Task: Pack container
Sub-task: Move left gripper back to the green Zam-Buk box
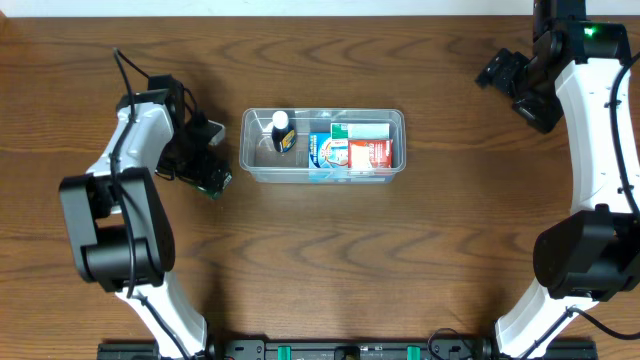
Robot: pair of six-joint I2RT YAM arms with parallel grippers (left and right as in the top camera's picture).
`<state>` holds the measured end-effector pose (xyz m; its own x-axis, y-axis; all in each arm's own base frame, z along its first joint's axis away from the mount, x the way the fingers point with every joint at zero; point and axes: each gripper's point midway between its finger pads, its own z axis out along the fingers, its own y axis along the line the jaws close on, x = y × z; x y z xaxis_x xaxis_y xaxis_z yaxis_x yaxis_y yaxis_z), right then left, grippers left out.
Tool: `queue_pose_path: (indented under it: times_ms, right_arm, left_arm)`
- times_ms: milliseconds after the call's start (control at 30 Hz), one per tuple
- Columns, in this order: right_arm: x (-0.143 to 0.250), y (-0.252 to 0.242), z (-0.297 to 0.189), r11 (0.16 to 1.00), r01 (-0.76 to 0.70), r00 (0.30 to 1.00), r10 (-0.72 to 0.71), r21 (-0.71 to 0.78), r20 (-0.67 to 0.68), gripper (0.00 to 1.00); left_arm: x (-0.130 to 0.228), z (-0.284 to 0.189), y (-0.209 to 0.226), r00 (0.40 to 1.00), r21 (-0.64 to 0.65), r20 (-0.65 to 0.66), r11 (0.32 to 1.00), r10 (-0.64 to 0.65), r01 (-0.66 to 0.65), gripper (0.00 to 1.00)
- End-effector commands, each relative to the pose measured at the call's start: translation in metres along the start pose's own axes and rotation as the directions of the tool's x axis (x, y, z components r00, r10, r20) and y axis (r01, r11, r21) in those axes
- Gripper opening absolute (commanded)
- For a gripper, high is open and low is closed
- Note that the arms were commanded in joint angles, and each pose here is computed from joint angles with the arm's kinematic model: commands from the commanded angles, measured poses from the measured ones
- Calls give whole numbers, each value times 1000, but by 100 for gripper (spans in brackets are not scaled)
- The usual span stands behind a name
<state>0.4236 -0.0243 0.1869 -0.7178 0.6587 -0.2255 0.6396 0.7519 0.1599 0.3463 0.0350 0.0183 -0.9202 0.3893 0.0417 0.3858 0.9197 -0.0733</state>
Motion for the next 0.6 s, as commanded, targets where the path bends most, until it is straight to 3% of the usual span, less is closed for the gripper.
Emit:
queue_pose_path:
  times_ms: [0, 167, 300, 567]
  right_arm:
    - [-2, 0, -7, 1000, -15, 1000, 15, -8, 16, 99]
    - [-2, 0, -6, 1000, -15, 1000, 15, -8, 16, 99]
    - [-2, 0, -7, 1000, -15, 1000, 15, -8, 16, 99]
    - [-2, 0, -7, 1000, -15, 1000, 15, -8, 16, 99]
  left_arm:
    - [5, 13, -1, 998, 27, -36, 998, 59, -59, 93]
    - [3, 19, 2, 999, 18, -38, 1000, 24, -24, 81]
    - [3, 16, 8, 997, -12, -39, 997, -74, 73, 73]
    - [3, -20, 13, 967, -71, 27, 965, -252, 253, 72]
